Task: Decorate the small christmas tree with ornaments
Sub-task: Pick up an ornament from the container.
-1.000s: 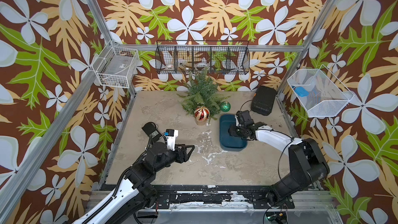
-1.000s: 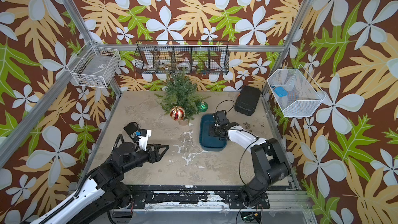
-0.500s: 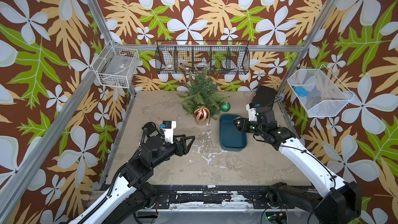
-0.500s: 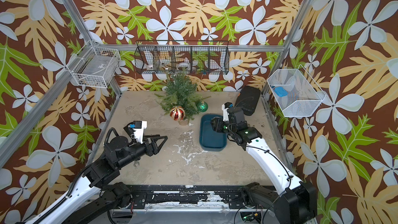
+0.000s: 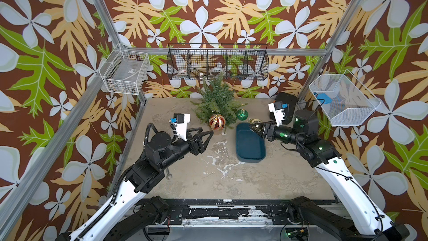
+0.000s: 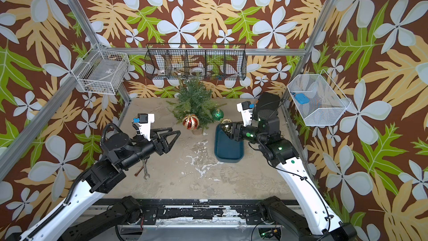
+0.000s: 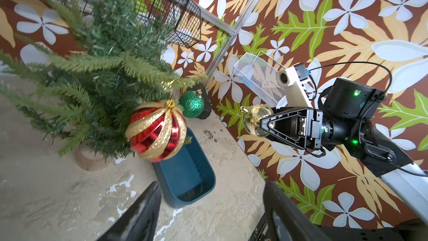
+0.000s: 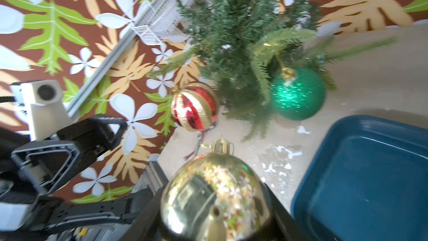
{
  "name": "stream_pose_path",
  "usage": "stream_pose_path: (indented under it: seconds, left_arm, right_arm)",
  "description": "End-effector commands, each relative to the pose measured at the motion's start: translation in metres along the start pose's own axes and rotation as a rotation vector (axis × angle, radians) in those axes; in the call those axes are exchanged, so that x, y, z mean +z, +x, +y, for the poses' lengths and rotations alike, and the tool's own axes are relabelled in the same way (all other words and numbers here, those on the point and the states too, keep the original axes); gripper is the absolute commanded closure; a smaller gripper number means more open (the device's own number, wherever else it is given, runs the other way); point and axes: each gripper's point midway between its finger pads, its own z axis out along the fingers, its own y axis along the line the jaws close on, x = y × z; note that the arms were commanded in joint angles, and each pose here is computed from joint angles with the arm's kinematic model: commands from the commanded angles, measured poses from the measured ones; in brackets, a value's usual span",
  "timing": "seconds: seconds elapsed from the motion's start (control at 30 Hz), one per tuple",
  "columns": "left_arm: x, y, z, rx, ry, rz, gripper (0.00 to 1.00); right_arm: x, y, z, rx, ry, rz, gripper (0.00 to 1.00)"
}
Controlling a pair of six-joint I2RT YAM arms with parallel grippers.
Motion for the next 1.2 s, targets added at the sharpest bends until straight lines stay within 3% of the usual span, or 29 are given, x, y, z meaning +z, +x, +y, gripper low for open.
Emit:
stream_pose_path:
  seconds: [0.0, 0.37, 0.63, 0.87, 1.17]
  left_arm:
    - [0.000, -0.019, -0.019, 0.043, 0.071, -0.031, 0.28]
    - [0.022, -0.047, -0.067, 0.057, 0.281, 0.077, 0.41]
    - [0.056, -0.035, -0.073, 0.010, 0.352, 0.200, 0.53]
    - [0.073, -0.028, -0.081, -0.033, 0.394, 0.229, 0.46]
    - [0.087, -0.024, -0.089, -0.037, 0.412, 0.242, 0.46]
  right_arm:
    - [-0.005, -0.008, 0.038, -0.054, -0.185, 0.002, 0.43]
    - [-0.013, -0.021, 0.071, -0.157, -0.336, -0.021, 0.43]
    - [-0.011, -0.033, 0.077, -0.151, -0.361, -0.047, 0.43]
    - [-0.010, -0.040, 0.077, -0.148, -0.350, -0.066, 0.43]
    - [-0.010, -0.041, 0.077, -0.151, -0.351, -0.068, 0.43]
